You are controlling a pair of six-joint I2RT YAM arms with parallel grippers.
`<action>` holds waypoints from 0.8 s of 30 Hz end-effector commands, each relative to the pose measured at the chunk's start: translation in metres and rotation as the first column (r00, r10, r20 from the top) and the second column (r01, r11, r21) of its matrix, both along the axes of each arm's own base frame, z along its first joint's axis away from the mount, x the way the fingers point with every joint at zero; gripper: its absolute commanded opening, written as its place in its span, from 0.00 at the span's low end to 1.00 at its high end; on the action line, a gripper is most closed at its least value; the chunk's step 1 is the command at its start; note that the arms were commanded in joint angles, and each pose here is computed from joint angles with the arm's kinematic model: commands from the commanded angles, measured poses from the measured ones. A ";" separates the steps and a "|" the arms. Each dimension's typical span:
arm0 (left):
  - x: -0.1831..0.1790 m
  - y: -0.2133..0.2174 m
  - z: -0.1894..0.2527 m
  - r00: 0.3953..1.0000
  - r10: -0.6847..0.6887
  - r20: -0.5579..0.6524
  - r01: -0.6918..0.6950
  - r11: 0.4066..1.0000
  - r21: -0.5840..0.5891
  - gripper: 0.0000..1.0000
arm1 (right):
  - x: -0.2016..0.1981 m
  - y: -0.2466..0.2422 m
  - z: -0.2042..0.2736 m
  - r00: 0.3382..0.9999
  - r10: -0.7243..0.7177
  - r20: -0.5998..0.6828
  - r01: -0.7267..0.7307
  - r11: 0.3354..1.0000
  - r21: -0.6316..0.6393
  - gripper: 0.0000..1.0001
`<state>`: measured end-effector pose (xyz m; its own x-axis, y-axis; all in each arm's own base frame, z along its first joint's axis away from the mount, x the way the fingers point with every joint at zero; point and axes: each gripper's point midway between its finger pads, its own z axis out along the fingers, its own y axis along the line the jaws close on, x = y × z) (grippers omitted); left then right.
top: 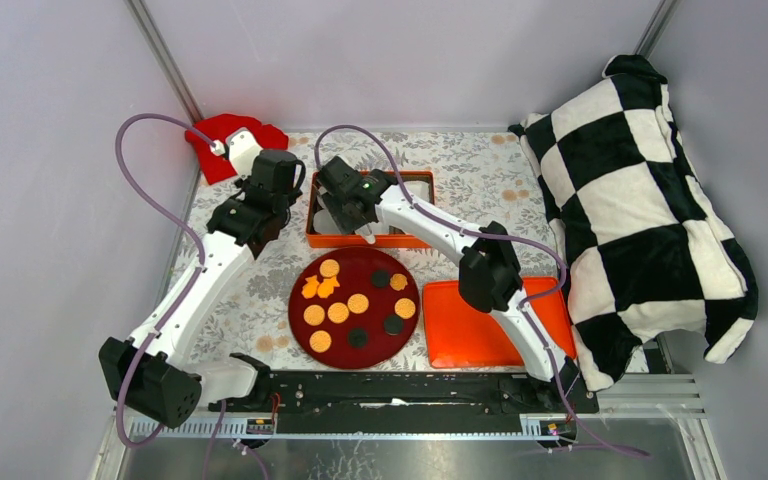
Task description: Pack the cookies
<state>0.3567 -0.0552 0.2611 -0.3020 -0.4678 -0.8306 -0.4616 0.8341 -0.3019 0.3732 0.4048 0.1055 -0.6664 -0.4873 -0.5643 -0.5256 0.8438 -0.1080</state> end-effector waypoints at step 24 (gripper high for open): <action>-0.006 -0.025 -0.009 0.994 -0.105 -0.015 0.102 0.987 -0.125 0.24 | -0.232 -0.102 0.016 0.971 0.134 -0.195 -0.130 0.991 0.033 0.52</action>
<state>0.3521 -0.0746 0.2580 -0.3525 -0.5087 -0.7855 -0.3941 0.8420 -0.3684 0.1555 0.3293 0.1535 -0.6192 -0.5820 -0.5272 -0.6964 0.7172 0.0263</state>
